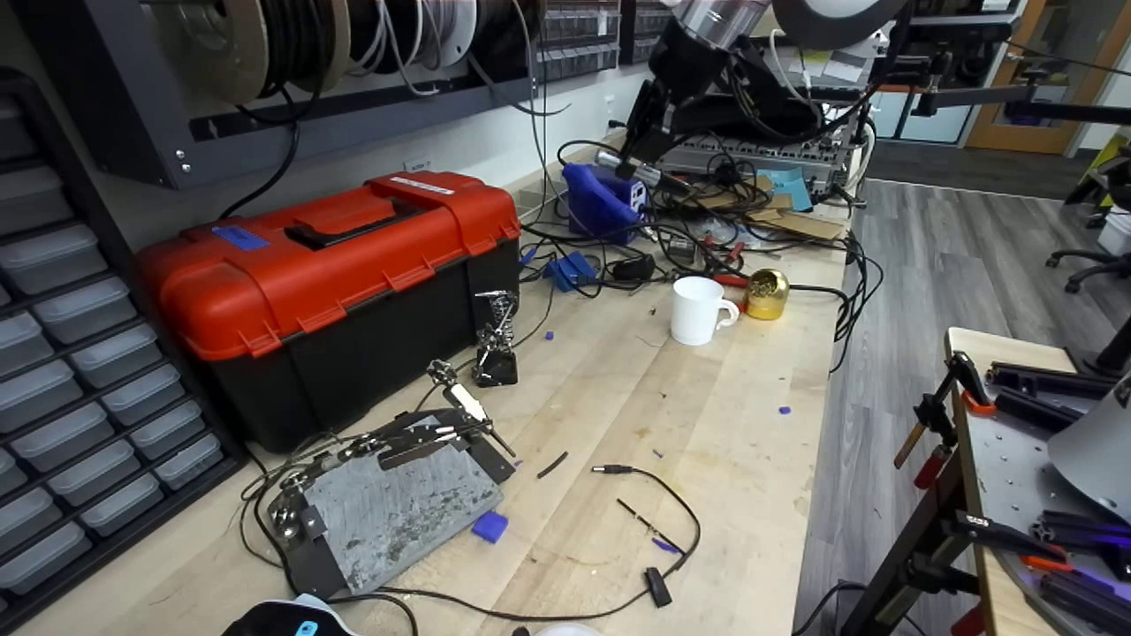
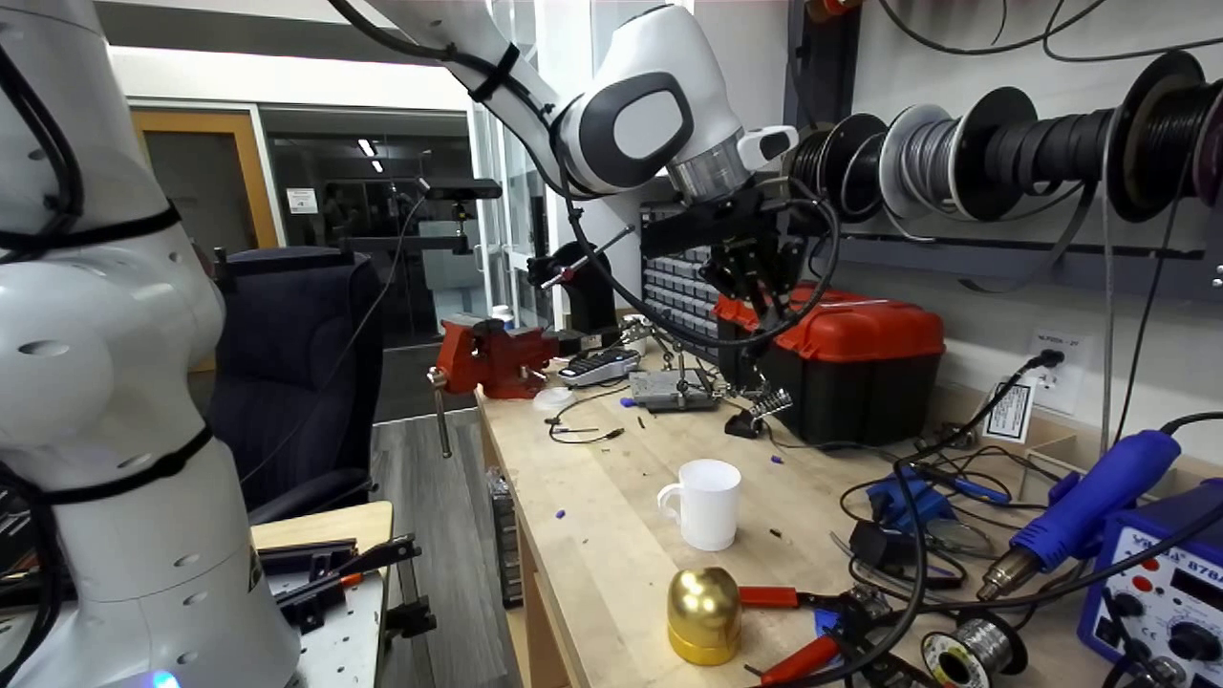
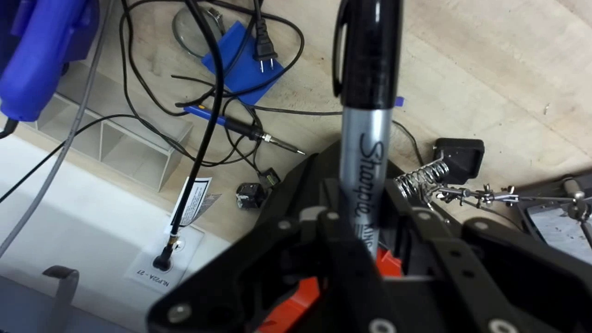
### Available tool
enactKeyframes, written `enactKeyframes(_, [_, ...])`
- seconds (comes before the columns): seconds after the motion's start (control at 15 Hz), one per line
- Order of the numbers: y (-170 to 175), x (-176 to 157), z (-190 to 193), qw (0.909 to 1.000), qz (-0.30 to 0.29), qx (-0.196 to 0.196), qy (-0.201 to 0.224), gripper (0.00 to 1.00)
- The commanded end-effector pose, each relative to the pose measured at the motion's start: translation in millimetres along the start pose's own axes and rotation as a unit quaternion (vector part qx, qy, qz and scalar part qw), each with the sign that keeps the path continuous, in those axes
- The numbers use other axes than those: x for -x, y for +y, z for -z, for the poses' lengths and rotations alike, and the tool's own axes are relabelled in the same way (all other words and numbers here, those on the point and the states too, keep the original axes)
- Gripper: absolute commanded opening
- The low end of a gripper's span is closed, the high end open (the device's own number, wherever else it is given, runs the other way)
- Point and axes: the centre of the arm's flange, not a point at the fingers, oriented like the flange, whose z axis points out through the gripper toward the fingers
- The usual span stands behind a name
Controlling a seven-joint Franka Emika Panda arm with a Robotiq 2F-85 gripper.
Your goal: Put the marker inside the mug cup
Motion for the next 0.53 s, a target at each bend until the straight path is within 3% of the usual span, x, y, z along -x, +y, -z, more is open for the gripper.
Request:
enactKeyframes(0.0, [-14.2,17.8,36.1,0.9988,-0.029,0.016,0.036,0.06])
enactKeyframes(0.47, [-26.7,47.4,55.8,0.9955,-0.063,0.026,0.065,0.06])
